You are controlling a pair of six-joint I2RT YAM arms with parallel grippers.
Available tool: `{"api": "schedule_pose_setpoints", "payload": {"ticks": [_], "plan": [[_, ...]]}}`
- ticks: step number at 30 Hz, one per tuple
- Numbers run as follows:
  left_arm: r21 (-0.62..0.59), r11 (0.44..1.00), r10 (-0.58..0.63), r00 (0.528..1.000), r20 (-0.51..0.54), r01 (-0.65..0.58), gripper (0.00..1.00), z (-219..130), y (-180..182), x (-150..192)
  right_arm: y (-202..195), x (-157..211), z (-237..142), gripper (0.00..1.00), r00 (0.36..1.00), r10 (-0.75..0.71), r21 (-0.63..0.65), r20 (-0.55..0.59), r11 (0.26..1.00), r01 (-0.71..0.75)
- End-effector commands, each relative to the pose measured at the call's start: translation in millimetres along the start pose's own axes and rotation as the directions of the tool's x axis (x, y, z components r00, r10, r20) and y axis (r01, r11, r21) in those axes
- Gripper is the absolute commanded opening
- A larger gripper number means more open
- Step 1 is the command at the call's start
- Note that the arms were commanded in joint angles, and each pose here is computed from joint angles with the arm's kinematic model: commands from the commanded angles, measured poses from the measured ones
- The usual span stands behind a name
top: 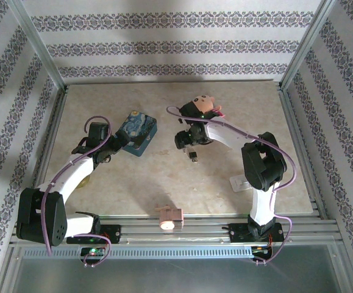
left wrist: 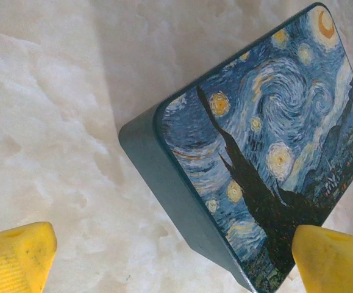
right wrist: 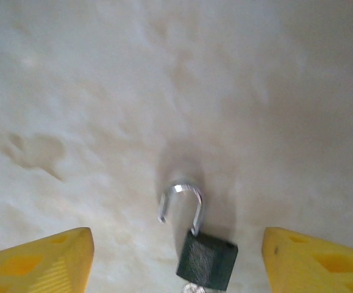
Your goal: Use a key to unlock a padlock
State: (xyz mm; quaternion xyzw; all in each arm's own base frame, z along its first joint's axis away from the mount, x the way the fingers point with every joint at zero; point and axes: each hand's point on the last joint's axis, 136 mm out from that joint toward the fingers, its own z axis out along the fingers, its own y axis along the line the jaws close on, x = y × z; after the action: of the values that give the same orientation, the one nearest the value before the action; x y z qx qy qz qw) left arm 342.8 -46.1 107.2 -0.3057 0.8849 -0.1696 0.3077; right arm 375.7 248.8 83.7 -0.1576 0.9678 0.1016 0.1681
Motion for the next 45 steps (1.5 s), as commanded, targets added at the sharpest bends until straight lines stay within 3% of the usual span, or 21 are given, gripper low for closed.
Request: {"api": "schedule_pose_setpoints", "payload": {"ticks": [1, 4, 6, 10, 19, 27, 33, 38, 45], "plan": [[0.033, 0.998, -0.051, 0.999, 0.016, 0.05, 0.97, 1.3, -2.5, -5.7, 13.4, -47.0, -22.2, 0.76, 0.992, -0.006, -0.072, 0.128, 0.997, 0.016], [0.042, 0.997, -0.058, 0.998, 0.007, 0.058, 0.95, 4.4, -4.0, -5.0, 33.8, -79.6, -20.7, 0.79, 0.981, -0.006, -0.167, 0.195, 0.985, 0.04], [0.048, 0.997, -0.064, 0.998, 0.006, 0.064, 0.93, 6.4, -4.8, -5.6, 48.7, -100.9, -20.1, 0.86, 0.971, -0.009, -0.235, 0.239, 0.97, 0.066], [0.056, 0.996, -0.074, 0.997, 0.006, 0.073, 0.9, 10.1, -5.3, -7.0, 71.3, -135.9, -12.1, 0.85, 0.956, -0.022, -0.321, 0.293, 0.94, 0.119], [0.066, 0.994, -0.089, 0.996, -0.011, 0.089, 0.86, 19.0, -5.0, -5.0, 99.3, -172.4, 27.5, 0.64, 0.956, -0.012, -0.432, 0.293, 0.89, 0.143], [0.053, 0.996, -0.077, 0.997, -0.027, 0.078, 0.75, 32.2, -2.9, -3.7, 102.5, -154.9, 65.0, 0.56, 0.977, -0.023, -0.431, 0.21, 0.895, 0.114], [0.092, 0.994, -0.052, 0.998, -0.034, 0.055, 0.6, 42.9, -13.3, -7.2, 99.2, -133.4, 67.7, 0.4, 0.985, -0.012, -0.426, 0.175, 0.9, 0.086], [0.127, 0.992, -0.008, 0.999, -0.042, 0.013, 0.42, 52.4, -25.5, -12.7, 98.0, -113.8, 58.4, 0.38, 0.987, 0.013, -0.419, 0.159, 0.906, 0.056], [0.238, 0.971, 0.021, 0.997, -0.074, -0.003, 0.34, 69.3, -56.3, -19.5, 76.4, -71.1, 46.6, 0.37, 0.986, 0.118, -0.327, 0.121, 0.942, -0.073]]}}
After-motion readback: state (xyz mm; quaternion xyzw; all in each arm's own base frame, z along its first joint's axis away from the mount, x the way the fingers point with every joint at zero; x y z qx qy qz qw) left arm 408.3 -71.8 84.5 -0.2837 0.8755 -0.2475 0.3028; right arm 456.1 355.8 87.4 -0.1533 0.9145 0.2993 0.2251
